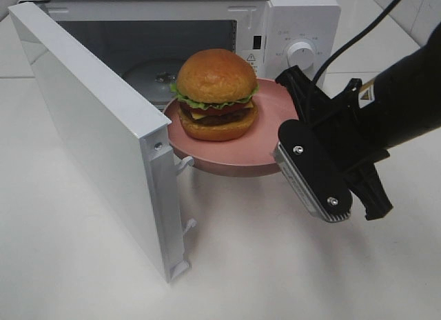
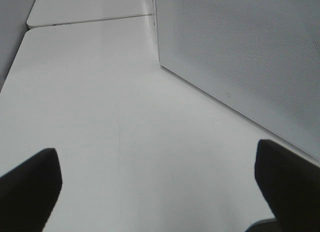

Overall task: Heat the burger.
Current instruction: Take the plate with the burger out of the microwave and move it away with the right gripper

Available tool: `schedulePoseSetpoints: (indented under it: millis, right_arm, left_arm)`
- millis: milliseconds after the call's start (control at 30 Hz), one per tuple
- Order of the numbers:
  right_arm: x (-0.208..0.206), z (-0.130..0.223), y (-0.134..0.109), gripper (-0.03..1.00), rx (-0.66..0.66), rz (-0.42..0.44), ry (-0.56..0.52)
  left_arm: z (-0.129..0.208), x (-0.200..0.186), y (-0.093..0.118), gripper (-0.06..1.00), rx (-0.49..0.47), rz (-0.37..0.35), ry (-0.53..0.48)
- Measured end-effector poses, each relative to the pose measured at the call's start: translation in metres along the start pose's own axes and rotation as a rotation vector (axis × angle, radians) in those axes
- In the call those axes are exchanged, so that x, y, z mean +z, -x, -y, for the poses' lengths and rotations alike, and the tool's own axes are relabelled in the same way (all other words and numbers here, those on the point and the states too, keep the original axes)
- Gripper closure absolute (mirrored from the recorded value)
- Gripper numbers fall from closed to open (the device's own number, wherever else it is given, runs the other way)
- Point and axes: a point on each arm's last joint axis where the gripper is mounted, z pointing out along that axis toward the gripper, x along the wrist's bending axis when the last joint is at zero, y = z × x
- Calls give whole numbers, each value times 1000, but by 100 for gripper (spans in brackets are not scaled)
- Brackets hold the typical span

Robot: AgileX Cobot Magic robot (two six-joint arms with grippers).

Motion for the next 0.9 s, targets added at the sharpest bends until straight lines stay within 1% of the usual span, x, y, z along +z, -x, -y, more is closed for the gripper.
schedulePoseSetpoints:
  millis: [33, 100, 300, 367, 500, 533, 567, 633, 667, 733, 767, 833, 867, 900]
  right_arm:
    - [0, 0, 0, 85, 0, 0, 0]
    - [-12, 0, -13, 85, 17, 9, -13]
    - [-30, 0, -27, 85, 37, 18, -30]
    - [-39, 0, -37, 85, 50, 16, -50]
    - [-49, 2, -46, 85, 70, 18, -74]
    - [-55, 2, -53, 85, 85, 20, -88]
    - [-55, 2, -53, 85, 85, 20, -88]
    - [-63, 3, -64, 85, 97, 22, -108]
    - [-63, 3, -64, 85, 97, 22, -108]
    - [-72, 4, -74, 85, 112, 22, -130]
    - [-72, 4, -74, 85, 112, 22, -130]
    - [-78, 5, -82, 85, 159, 32, -152]
    - [-78, 5, -82, 85, 159, 32, -152]
    - [-82, 6, -87, 85, 194, 45, -168]
  left_arm:
    - [0, 0, 0, -3, 0, 0, 0]
    - [0, 0, 0, -3, 0, 0, 0]
    - [0, 0, 0, -3, 0, 0, 0]
    - [0, 0, 0, -3, 0, 0, 0]
    - [0, 0, 0, -3, 0, 0, 0]
    - [0, 0, 0, -3, 0, 0, 0]
    - [0, 0, 0, -3, 0, 0, 0]
    - [0, 0, 0, -3, 0, 0, 0]
    - [0, 0, 0, -3, 0, 0, 0]
    - [0, 0, 0, -3, 0, 0, 0]
    - [0, 0, 0, -3, 0, 0, 0]
    - [0, 0, 0, -3, 0, 0, 0]
    - [0, 0, 0, -3, 0, 0, 0]
    - [0, 0, 0, -3, 0, 0, 0]
